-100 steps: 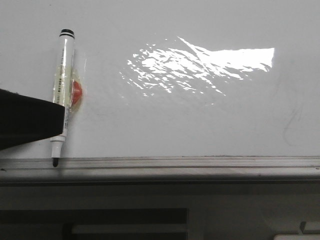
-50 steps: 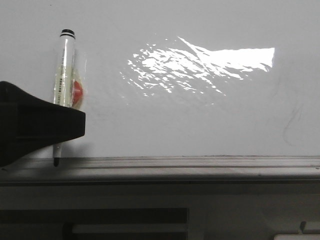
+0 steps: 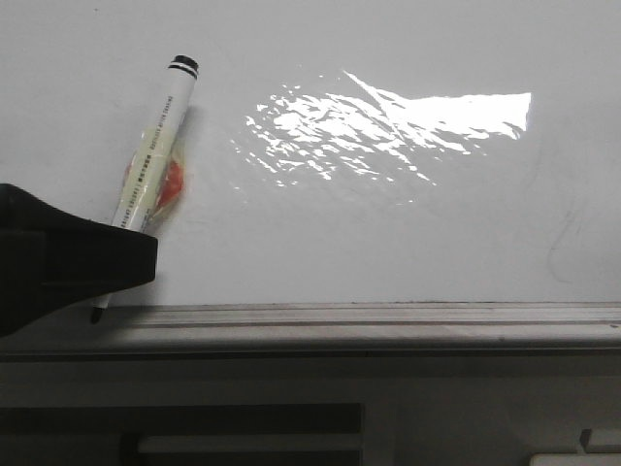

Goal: Write number 9 on whiteboard

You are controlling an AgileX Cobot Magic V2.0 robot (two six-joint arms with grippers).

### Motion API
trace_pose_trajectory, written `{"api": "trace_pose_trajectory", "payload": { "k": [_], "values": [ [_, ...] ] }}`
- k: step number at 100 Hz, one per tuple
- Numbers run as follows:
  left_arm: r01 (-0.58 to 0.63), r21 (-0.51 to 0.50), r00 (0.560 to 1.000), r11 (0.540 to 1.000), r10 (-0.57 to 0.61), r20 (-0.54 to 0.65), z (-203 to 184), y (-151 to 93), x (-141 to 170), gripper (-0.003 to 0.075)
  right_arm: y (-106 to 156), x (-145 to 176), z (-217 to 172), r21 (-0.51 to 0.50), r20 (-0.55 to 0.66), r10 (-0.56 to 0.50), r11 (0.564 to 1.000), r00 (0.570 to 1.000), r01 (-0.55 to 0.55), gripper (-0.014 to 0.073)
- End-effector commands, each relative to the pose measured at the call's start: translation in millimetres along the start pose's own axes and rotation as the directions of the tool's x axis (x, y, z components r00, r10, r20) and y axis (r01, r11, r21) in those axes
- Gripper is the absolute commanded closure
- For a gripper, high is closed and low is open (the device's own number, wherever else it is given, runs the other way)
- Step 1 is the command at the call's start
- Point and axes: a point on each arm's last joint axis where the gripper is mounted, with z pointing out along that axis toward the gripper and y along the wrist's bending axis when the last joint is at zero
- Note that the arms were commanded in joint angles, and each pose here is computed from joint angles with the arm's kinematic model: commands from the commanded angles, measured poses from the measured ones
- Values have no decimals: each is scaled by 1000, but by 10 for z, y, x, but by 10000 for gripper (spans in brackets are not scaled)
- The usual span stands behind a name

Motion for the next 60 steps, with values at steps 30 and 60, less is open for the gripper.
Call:
{"api": "trace_pose_trajectory", "payload": {
  "k": [30, 60],
  "values": [
    [-450, 270, 889, 851, 397, 229, -139, -352, -183, 741, 741, -723, 143, -400, 46, -179, 898, 983, 182, 249],
    [-562, 299, 826, 771, 502, 257, -153, -396, -147, 741, 1146, -1062, 355, -469, 5, -196, 866, 981, 176, 241]
  ]
}}
